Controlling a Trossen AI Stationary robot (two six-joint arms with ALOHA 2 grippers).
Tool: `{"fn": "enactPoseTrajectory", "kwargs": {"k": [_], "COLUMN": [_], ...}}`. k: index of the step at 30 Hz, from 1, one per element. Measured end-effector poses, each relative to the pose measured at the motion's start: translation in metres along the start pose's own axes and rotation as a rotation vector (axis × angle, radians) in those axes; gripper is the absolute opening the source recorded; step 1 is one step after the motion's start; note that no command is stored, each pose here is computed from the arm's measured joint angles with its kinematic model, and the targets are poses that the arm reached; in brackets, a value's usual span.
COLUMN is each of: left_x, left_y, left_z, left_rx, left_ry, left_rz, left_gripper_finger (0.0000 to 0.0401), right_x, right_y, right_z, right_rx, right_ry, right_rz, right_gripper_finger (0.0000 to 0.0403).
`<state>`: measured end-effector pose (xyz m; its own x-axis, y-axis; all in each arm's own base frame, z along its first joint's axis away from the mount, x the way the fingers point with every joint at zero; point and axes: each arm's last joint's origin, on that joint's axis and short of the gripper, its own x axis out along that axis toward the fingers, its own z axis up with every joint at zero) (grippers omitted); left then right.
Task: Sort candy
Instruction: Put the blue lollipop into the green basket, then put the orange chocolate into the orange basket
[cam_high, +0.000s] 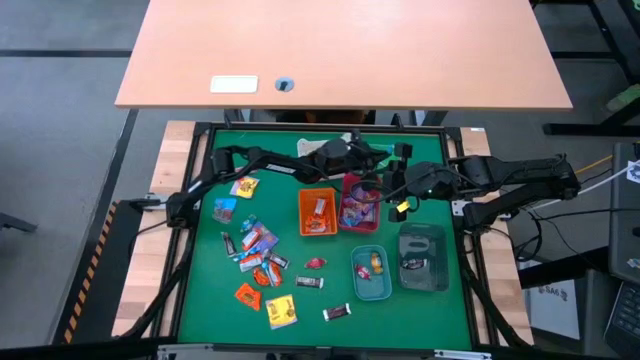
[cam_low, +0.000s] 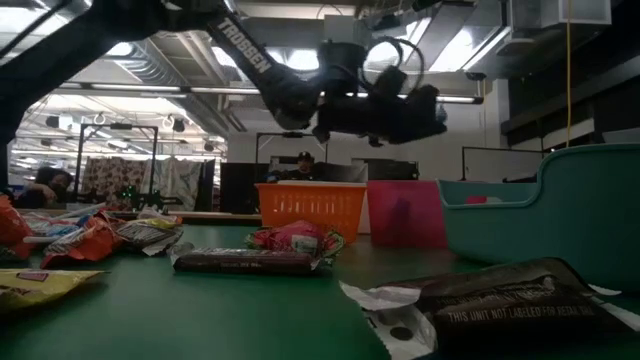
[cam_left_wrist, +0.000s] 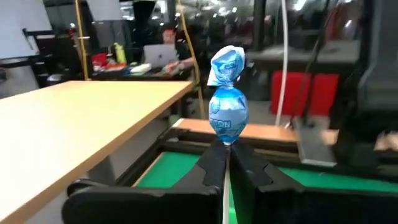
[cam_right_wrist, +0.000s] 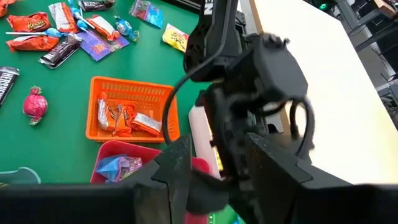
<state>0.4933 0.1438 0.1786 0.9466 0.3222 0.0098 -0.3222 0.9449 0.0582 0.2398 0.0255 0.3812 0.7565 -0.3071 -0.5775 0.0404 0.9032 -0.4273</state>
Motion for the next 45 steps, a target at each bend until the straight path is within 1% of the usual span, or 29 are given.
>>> {"fn": "enactPoseTrajectory", "kwargs": {"k": [3, 7, 10, 16, 20, 24, 26, 29, 32, 36, 38, 41, 45], "left_x": [0.007, 0.007, 0.007, 0.007, 0.007, 0.006, 0.005, 0.000, -0.008, -0.027, -0.042, -0.069, -0.115], "left_y": [0.003, 0.007, 0.009, 0.009, 0.008, 0.008, 0.009, 0.012, 0.017, 0.029, 0.038, 0.053, 0.078], "left_z": [0.001, 0.001, 0.000, -0.002, -0.002, 0.001, 0.006, 0.016, 0.029, 0.054, 0.069, 0.093, 0.121], "left_rx": [0.016, 0.001, -0.001, -0.001, -0.003, -0.072, -0.102, -0.106, -0.089, -0.075, -0.060, 0.006, 0.046], "left_ry": [0.019, 0.037, 0.042, 0.067, 0.064, 0.073, 0.093, 0.154, 0.253, 0.402, 0.494, 0.626, 0.821], "left_rz": [0.039, 0.052, 0.055, 0.053, 0.051, 0.053, 0.055, 0.060, 0.066, 0.082, 0.094, 0.099, 0.119], "left_gripper_finger": [0.0000, 0.0010, 0.0035, 0.0097, 0.0123, 0.0129, 0.0129, 0.0130, 0.0130, 0.0130, 0.0130, 0.0130, 0.0130], "right_x": [0.000, 0.000, 0.000, 0.000, 0.000, 0.000, 0.000, 0.000, 0.001, 0.001, 0.001, 0.001, 0.001], "right_y": [0.000, 0.000, 0.000, 0.000, 0.000, 0.000, 0.000, 0.000, 0.001, 0.001, 0.001, 0.001, 0.001], "right_z": [0.000, 0.000, 0.000, 0.000, 0.000, 0.000, 0.000, 0.000, -0.001, -0.001, -0.001, -0.001, 0.000], "right_rx": [0.002, 0.001, 0.001, 0.001, 0.001, 0.001, 0.001, 0.000, 0.004, 0.005, 0.005, 0.007, 0.008], "right_ry": [0.001, 0.001, 0.001, 0.001, 0.001, 0.001, 0.001, 0.003, 0.004, 0.004, 0.004, 0.003, -0.003], "right_rz": [0.002, 0.008, 0.008, 0.008, 0.008, 0.009, 0.009, 0.009, 0.009, 0.009, 0.010, 0.010, 0.034], "right_gripper_finger": [0.0150, 0.0150, 0.0150, 0.0150, 0.0150, 0.0150, 0.0150, 0.0150, 0.0150, 0.0150, 0.0150, 0.0150, 0.0150]}}
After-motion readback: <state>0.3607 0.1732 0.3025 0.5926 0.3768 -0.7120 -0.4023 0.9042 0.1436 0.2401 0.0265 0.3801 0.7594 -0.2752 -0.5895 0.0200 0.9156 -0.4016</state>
